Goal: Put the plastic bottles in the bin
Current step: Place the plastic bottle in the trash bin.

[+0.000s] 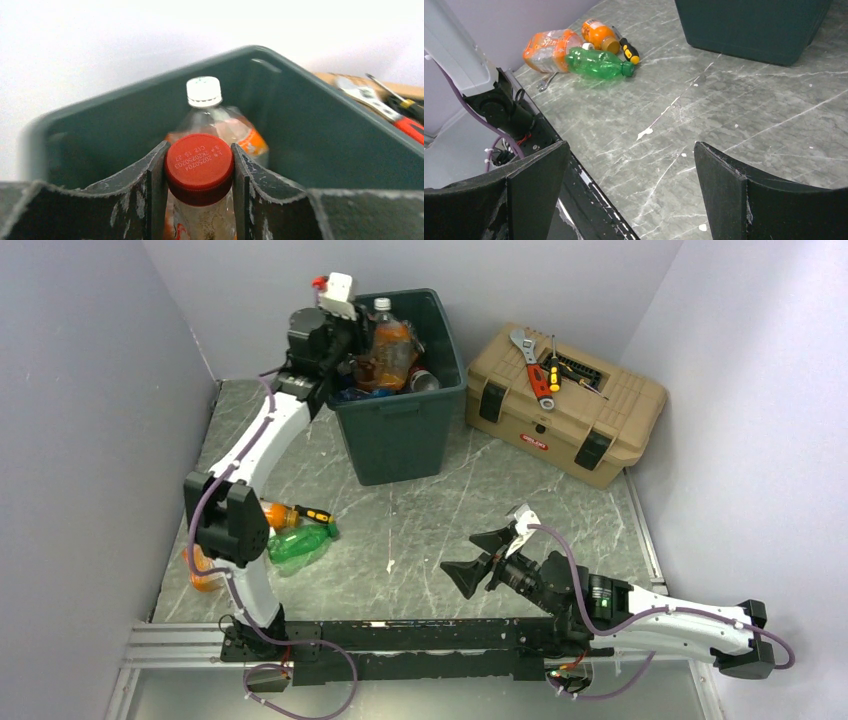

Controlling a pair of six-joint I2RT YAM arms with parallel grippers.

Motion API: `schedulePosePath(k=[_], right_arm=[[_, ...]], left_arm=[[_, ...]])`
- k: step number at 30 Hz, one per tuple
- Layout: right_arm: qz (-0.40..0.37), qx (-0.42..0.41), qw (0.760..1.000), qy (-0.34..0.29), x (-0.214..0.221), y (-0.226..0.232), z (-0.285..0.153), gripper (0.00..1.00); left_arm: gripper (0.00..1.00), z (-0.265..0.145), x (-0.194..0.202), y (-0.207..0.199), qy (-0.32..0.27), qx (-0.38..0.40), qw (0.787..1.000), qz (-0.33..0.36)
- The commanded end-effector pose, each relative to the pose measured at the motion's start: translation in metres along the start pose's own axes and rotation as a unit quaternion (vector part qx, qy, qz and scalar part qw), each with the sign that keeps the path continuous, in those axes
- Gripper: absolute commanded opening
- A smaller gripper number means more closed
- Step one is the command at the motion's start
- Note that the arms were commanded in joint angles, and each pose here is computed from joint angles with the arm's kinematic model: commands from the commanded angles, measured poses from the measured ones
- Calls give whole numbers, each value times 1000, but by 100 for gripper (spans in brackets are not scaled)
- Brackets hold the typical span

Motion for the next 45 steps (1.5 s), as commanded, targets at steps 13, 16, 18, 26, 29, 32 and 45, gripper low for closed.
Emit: schedulePosePath(k=[13, 16, 18, 26, 29, 32, 45], right_arm=[[15, -7, 1000, -24, -8, 4, 2, 100], [17, -6, 1000, -21, -6, 4, 3, 100], [17, -6, 1000, -20, -6, 4, 3, 100], [8, -3, 1000, -14, -8, 5, 4, 100], [9, -1, 1000, -12, -9, 4, 3, 100], [19, 1, 1000, -17, -10, 2, -1, 100], [22, -11, 999, -26, -7, 5, 3, 100]], left_arm=[[0, -52, -97, -51, -147, 193, 970, -30], [0, -47, -102, -61, -141, 218, 965, -39], [0, -37, -97, -61, -131, 215, 967, -49], [6, 26, -26, -53, -22, 220, 961, -166], [38, 36, -14, -59, 8, 239, 954, -181], [97, 32, -22, -68, 4, 253, 952, -173], [99, -156, -180, -78, -205, 78, 972, -85]])
Point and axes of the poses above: each gripper's point midway between its finger pads, its own z axis out along the fingers, its own y axis along the line the jaws close on, x = y × z, the point moved 8 cm from there along -z, back along the fingers, and after that the axes turned 9 degrees about -z, right-handed, at the moved point
